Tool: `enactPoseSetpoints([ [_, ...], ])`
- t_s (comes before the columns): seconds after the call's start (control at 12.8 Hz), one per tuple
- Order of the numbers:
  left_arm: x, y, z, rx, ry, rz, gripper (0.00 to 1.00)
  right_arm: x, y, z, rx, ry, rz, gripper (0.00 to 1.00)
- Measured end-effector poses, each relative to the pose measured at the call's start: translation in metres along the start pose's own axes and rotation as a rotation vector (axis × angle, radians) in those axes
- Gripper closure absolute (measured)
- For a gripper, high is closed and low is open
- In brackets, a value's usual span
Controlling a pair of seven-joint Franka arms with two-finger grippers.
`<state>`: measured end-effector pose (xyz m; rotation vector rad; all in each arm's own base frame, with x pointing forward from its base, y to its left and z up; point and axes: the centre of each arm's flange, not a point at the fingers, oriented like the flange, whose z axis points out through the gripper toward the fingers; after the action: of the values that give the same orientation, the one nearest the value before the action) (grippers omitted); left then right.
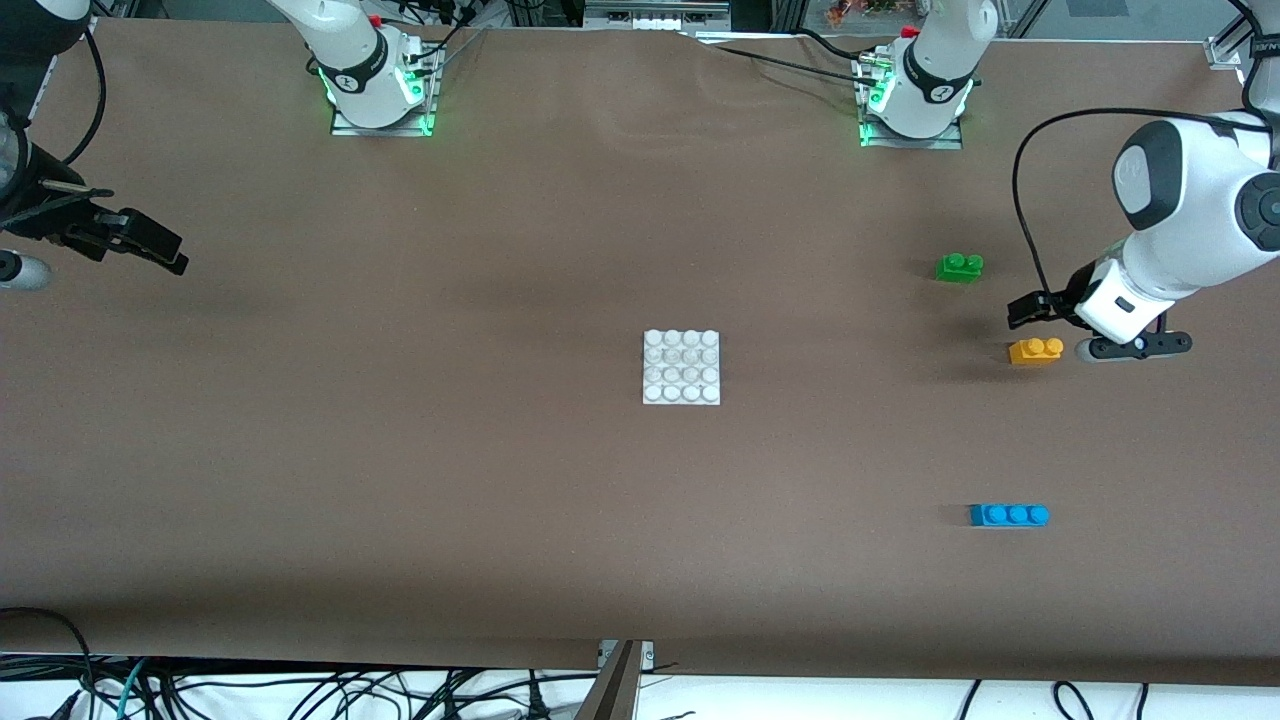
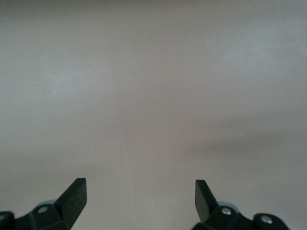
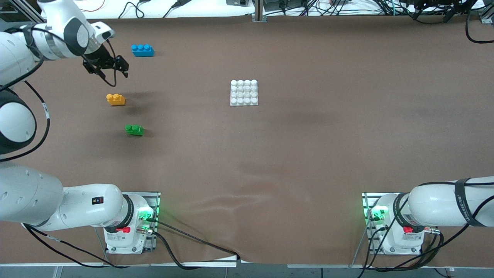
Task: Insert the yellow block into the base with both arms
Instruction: 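Lower the left gripper onto the yellow brick and grasp it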
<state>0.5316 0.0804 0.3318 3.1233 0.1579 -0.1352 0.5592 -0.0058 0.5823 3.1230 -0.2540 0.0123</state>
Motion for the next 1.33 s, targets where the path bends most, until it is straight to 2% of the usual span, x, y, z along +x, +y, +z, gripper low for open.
enactPoseSetpoints([
  [0.63,0.01,-0.048,0.081,0.053,-0.012,0.002,0.0,0.0,0.0,0.0,0.0,-0.001,0.0,0.0],
  [1.33,0.006,-0.056,0.124,0.075,-0.029,0.02,0.0,0.0,0.0,0.0,0.0,-0.002,-0.001,0.0],
])
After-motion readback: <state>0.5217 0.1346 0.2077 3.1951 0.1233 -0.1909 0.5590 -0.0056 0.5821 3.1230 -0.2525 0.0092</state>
